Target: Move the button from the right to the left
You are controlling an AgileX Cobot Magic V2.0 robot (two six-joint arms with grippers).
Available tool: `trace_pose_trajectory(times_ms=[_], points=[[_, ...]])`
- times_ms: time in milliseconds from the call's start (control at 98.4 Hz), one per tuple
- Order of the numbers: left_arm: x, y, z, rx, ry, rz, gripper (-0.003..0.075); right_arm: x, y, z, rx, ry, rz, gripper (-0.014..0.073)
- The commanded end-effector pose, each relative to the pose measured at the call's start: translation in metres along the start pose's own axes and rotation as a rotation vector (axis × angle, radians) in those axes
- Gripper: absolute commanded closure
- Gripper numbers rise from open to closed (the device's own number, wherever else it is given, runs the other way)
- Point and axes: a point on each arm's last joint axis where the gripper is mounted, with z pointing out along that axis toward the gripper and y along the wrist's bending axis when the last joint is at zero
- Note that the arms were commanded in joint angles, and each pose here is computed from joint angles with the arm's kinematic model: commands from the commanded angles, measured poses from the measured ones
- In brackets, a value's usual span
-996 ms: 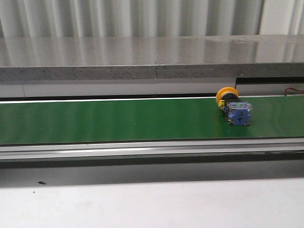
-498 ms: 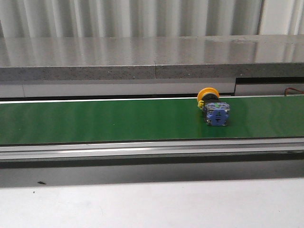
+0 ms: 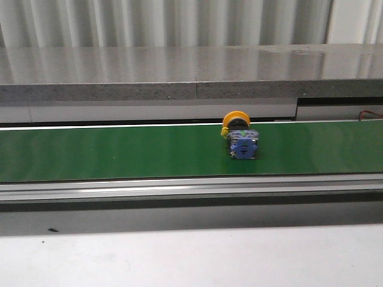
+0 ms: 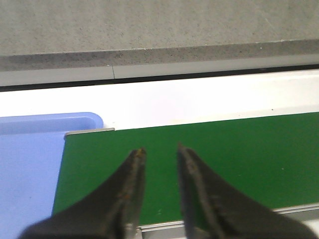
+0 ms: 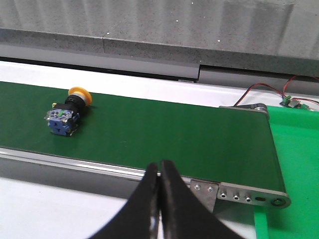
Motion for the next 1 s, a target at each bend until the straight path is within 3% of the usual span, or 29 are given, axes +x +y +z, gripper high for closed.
trace_pose_trajectory(times_ms=[0,61,102,254,366,529,823,986], points=[[-0.024,-0.002,0.01,0.027,-0.038,-0.017,0.0219,-0.015,0.0,-0.002,0.002,-0.098,-0.022,0.0655],[-0.031,-0.002,0.018,0.036,0.0,-0.027,0.0118,-0.015,0.0,-0.002,0.002,-0.098,-0.022,0.0655],[-0.035,-0.002,0.025,0.038,0.027,-0.026,0.0101,-0.015,0.0,-0.002,0.002,-0.098,-0.022,0.0655],[-0.047,-0.004,0.05,0.08,0.124,0.002,0.0162,-0.015,0.0,-0.002,0.002,-0.098,-0.022,0.0655],[-0.055,-0.01,0.066,0.154,0.205,-0.067,0.0224,-0.015,0.0,-0.002,0.002,-0.098,-0.022,0.0655],[-0.061,-0.021,0.09,0.264,0.37,-0.138,0.023,-0.015,0.0,-0.002,0.002,-0.098,-0.022,0.0655],[-0.065,-0.078,0.128,0.391,0.54,-0.118,0.0229,-0.015,0.0,-0.002,0.002,-0.098,-0.022,0.0655],[-0.065,-0.104,0.151,0.322,0.614,-0.155,0.0228,-0.015,0.0,-0.002,0.002,-0.098,-0.022,0.0655]])
